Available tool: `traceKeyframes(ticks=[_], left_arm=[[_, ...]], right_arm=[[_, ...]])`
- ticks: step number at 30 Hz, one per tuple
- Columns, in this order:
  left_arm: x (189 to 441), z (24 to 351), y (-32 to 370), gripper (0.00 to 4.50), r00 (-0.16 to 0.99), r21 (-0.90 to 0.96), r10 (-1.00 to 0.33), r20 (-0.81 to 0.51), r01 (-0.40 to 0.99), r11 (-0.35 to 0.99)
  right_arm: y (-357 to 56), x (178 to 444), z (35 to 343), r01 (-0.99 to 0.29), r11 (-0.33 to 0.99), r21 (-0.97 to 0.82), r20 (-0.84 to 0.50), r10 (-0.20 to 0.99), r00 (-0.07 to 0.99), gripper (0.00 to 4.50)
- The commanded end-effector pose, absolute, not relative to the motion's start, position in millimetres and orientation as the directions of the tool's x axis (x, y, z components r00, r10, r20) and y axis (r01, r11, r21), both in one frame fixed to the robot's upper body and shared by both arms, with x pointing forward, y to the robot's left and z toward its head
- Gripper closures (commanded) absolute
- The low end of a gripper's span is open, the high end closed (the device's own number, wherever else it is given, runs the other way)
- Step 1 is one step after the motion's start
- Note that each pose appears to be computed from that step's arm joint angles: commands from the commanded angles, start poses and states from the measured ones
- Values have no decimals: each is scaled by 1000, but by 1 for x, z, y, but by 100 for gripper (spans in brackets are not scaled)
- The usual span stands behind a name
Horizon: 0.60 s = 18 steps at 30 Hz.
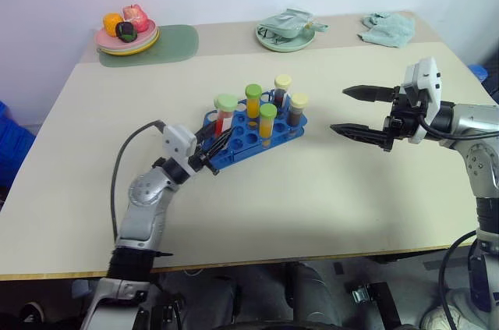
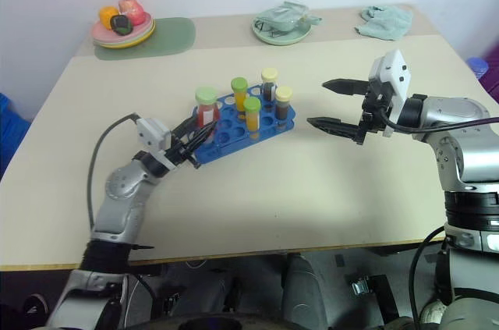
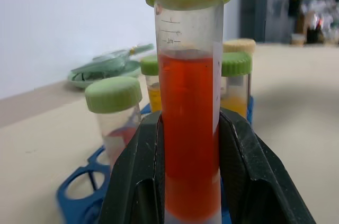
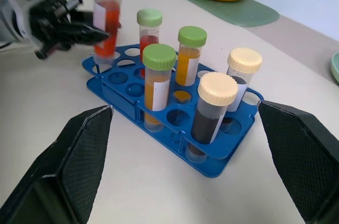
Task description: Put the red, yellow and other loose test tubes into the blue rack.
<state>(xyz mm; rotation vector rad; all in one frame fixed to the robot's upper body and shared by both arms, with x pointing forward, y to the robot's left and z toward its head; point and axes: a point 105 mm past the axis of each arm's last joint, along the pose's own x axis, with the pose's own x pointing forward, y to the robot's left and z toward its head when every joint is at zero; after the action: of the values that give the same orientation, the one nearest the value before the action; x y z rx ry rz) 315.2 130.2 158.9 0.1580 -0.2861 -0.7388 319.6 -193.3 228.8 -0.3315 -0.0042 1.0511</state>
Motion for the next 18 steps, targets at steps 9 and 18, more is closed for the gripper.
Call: traceKeyframes(ticks=[9,18], left_arm=[[302,171,211,364,903,90,-427,-45,429,899],[291,139,254,364,903,41,-238,-358,269,962]], right_arm=[[-190,320,239,-842,439,-315,-116,862,493,0],[-191,321,239,-843,434,-316,-122,863,490,0]])
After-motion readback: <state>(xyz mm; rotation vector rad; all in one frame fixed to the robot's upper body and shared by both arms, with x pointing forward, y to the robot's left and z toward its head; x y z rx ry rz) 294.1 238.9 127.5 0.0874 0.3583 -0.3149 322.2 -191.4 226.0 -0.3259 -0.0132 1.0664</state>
